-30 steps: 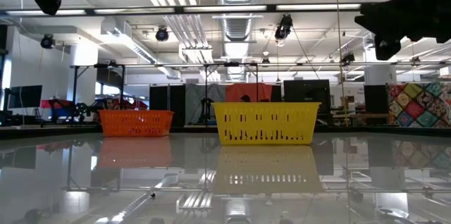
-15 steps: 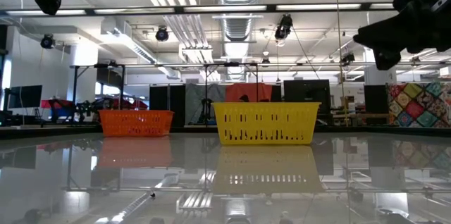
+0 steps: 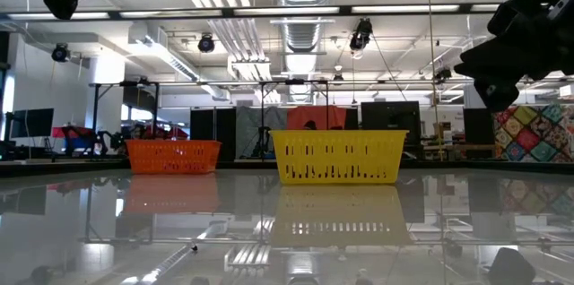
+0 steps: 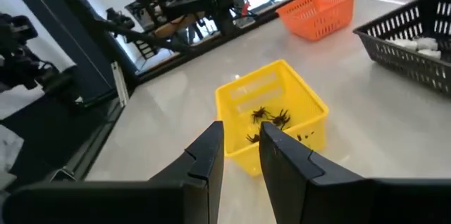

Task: Sort Halloween decoration
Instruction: Return to Home Position

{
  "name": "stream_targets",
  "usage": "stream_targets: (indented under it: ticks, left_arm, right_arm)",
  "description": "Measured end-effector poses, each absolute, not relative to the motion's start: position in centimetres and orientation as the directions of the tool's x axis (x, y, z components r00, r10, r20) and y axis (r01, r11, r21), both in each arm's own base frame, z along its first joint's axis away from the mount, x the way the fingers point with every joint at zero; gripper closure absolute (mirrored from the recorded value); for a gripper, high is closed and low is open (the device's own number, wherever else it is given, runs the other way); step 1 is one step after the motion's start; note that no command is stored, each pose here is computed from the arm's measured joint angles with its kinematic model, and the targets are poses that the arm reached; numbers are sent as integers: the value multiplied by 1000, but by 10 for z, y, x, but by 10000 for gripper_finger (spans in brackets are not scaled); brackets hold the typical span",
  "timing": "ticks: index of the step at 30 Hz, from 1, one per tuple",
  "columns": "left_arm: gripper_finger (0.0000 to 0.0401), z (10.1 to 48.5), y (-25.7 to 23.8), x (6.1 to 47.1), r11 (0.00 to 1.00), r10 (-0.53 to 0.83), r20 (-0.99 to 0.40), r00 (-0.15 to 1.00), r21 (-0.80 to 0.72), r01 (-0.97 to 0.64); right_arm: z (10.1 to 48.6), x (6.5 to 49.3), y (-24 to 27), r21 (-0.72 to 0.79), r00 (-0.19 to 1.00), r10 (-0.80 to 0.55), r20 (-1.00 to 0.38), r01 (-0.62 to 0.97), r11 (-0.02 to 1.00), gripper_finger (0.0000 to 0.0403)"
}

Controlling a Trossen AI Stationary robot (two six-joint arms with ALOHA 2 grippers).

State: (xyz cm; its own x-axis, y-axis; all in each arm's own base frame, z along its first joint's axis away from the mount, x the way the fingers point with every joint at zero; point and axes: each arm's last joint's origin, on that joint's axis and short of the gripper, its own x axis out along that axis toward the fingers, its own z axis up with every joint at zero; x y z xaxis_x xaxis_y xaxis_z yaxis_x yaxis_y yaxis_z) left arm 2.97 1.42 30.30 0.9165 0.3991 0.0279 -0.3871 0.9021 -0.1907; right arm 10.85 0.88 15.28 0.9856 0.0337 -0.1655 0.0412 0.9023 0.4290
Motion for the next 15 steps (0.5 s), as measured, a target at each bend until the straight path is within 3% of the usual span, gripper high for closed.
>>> stream_targets:
  ticks: [8,15]
  left_arm:
    - [276,298,14,30,898,399,-24,917,-193,-396]
    - [276,298,14,30,902,399,-23,917,-168,-397]
  right_arm:
    - [153,108,9,278,985,52,-167,-3,961,314]
    - [153,108,10,380,982,87,-167,-17,925,318]
